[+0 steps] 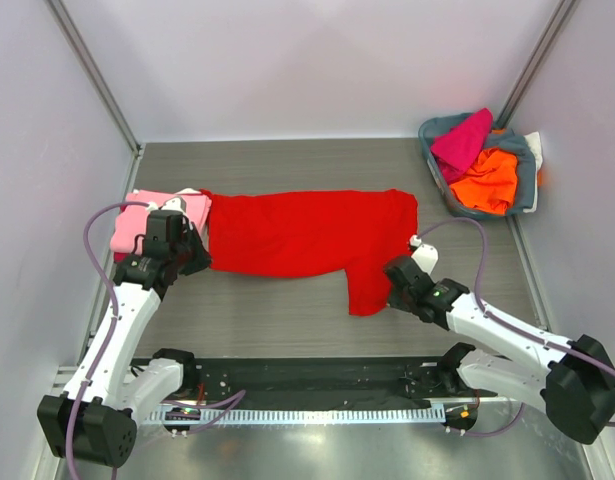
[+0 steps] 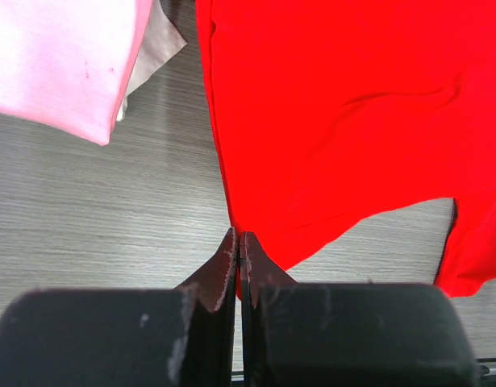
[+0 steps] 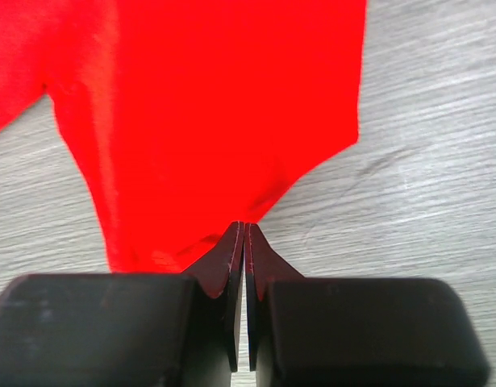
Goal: Fold and stack the t-shirts
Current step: Flatten the tshirt out
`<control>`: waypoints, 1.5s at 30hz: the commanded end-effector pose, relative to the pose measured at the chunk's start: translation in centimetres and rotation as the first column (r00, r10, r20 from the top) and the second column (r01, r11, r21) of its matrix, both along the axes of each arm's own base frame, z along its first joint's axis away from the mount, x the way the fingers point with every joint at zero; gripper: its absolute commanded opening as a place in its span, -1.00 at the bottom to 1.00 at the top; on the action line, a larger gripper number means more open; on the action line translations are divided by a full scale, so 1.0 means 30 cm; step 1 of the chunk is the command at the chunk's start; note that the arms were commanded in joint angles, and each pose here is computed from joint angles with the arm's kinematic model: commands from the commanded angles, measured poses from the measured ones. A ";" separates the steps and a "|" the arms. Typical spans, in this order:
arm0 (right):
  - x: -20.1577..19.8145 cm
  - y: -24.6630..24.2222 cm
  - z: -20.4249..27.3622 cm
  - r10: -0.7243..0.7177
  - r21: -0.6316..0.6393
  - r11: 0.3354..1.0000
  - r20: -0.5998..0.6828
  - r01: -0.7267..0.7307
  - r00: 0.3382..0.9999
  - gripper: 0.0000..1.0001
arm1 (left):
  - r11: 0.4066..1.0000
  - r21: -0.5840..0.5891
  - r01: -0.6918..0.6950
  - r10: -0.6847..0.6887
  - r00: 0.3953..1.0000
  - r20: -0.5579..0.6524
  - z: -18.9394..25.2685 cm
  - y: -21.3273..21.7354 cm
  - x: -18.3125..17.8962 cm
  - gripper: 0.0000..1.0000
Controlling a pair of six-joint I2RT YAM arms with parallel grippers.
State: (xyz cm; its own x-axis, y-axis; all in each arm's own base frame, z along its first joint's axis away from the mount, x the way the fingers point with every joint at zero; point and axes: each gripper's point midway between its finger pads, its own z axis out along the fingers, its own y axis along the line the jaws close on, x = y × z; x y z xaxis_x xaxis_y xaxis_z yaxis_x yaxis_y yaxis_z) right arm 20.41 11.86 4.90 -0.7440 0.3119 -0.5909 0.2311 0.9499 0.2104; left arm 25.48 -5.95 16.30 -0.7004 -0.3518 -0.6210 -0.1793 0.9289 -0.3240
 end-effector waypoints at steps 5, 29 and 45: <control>0.012 -0.021 -0.015 -0.017 -0.034 0.999 -0.001 0.017 1.000 -0.84 | 1.000 0.012 0.009 -0.009 1.000 0.013 0.007 0.007 -0.004 -0.99; 0.115 -0.007 -0.029 -0.027 -0.049 0.998 -0.015 0.026 1.000 -0.84 | 1.000 0.014 0.009 -0.009 1.000 0.013 0.008 0.008 -0.005 -0.99; 0.075 -0.075 -0.090 -0.159 -0.076 0.985 -0.069 0.154 0.985 -0.84 | 1.000 0.016 0.009 -0.009 1.000 0.012 0.006 0.009 -0.004 -0.99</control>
